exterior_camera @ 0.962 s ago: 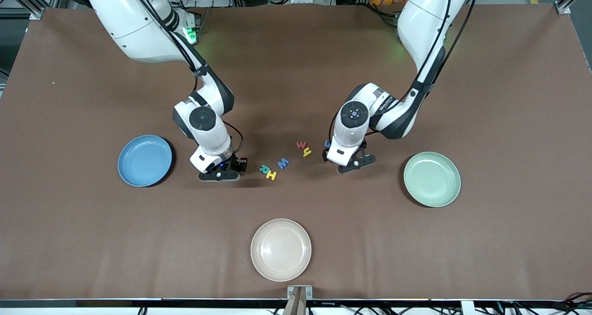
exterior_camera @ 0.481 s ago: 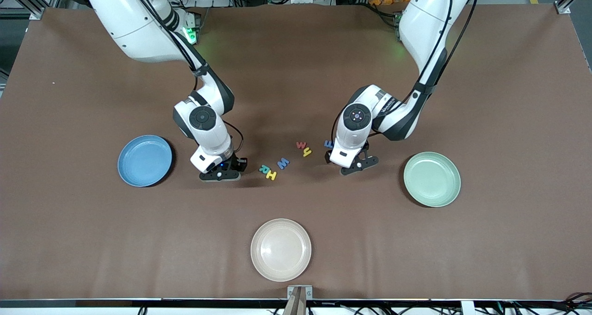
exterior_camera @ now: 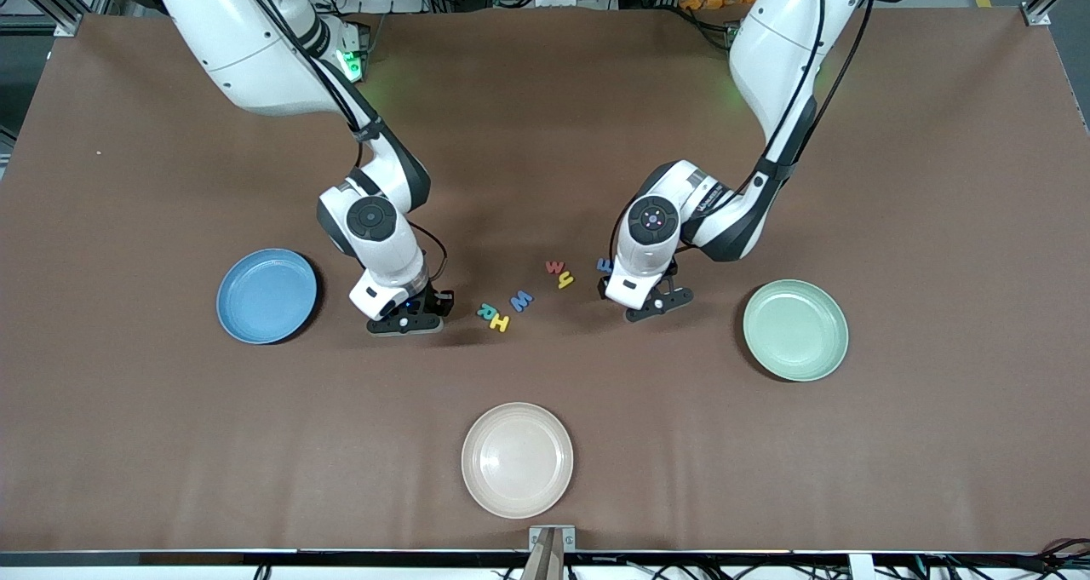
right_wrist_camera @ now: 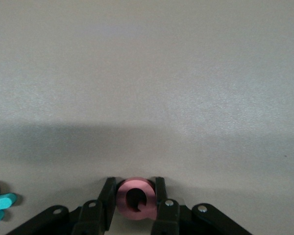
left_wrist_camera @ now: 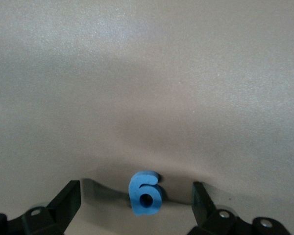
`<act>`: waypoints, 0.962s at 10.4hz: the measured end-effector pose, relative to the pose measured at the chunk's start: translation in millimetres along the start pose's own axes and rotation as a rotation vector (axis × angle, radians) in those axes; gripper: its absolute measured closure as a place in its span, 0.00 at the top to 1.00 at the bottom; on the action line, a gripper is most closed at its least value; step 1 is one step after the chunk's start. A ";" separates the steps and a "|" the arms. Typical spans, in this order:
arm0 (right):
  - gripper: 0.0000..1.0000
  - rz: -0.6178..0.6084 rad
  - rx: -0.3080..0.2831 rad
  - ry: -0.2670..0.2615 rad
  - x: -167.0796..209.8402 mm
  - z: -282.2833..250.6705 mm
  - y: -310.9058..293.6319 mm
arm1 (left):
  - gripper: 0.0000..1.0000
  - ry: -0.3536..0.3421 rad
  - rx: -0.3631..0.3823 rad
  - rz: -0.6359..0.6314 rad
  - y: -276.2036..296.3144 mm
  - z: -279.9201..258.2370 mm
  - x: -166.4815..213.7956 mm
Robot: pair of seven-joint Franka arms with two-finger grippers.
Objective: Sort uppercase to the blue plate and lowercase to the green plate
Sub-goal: 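Carry Q to blue plate while the left gripper carries 6 to green plate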
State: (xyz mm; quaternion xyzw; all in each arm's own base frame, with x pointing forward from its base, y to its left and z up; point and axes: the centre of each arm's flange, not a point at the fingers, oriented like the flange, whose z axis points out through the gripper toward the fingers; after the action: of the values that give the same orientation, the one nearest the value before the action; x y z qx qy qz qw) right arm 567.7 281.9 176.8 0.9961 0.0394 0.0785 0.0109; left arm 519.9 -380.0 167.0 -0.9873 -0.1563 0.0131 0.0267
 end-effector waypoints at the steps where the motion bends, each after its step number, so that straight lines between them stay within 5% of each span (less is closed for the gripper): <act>1: 0.37 -0.003 -0.037 -0.037 4.7 -0.8 6.8 | 0.89 0.002 -0.004 0.000 1.1 -1.3 0.2; 5: 0.37 -0.076 -0.107 -0.113 31.5 -15.8 35.8 | 0.30 0.009 -0.017 -0.007 6.9 -9.0 -0.4; 10: 0.37 -0.176 -0.140 -0.189 52.7 -53.5 111.7 | 0.27 0.026 -0.032 -0.036 1.6 -21.0 14.8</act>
State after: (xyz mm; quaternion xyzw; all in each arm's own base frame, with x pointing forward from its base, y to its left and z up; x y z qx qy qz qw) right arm 619.8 175.6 241.0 0.9885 0.1198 -0.0144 0.0907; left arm 535.1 -377.9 187.6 -0.9847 -0.1737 -0.0027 0.0131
